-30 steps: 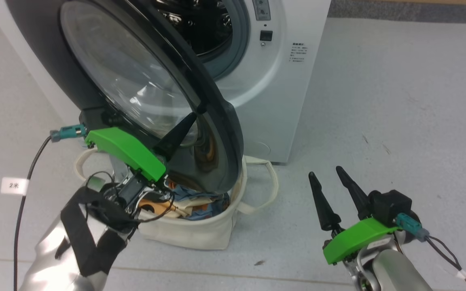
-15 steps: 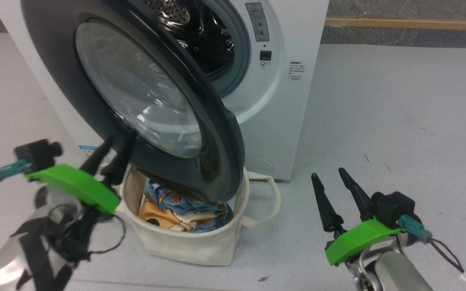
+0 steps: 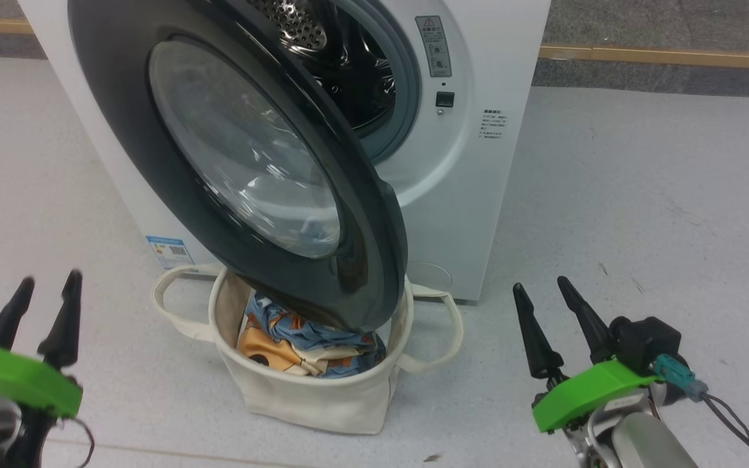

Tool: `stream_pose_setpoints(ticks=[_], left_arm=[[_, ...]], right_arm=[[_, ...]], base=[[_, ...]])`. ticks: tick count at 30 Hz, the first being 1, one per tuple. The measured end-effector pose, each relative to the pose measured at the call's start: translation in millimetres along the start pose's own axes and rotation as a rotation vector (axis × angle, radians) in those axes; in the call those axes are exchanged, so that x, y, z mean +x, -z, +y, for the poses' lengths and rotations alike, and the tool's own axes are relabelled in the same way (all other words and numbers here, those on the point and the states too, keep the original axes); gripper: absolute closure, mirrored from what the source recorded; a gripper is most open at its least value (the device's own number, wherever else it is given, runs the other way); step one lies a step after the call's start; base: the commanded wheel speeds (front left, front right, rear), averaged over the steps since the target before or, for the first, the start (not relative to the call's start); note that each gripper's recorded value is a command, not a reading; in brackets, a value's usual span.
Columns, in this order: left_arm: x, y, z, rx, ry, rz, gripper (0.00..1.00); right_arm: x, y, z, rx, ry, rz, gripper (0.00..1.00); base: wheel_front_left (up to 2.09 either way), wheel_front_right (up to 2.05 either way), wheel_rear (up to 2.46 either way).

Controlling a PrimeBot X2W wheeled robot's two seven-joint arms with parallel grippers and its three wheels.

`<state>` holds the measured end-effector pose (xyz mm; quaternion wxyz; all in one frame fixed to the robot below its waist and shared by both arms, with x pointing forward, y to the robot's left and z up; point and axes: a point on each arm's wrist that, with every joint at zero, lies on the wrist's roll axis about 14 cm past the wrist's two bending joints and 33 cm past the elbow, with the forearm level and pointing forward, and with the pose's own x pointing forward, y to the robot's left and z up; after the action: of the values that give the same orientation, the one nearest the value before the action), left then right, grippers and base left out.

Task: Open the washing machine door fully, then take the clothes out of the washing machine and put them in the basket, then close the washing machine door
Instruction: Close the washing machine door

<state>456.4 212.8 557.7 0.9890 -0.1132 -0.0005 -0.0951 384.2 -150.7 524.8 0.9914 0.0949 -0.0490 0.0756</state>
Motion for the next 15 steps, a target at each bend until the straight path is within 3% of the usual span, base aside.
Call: stream_pose_setpoints(ticks=[8, 15], left_arm=[[-38.6, 13.2, 37.3, 0.031, -0.133, 0.014, 0.0], [-59.4, 19.8, 36.5, 0.055, -0.152, 0.004, 0.0]], right_arm=[[-0.4, -2.2, 0.7, 0.002, -0.001, -0.007, 0.0], [-1.6, -4.9, -3.2, 0.003, 0.012, -0.016, 0.0]], base=[[0.0, 0.0, 0.0], [0.0, 0.0, 0.0]])
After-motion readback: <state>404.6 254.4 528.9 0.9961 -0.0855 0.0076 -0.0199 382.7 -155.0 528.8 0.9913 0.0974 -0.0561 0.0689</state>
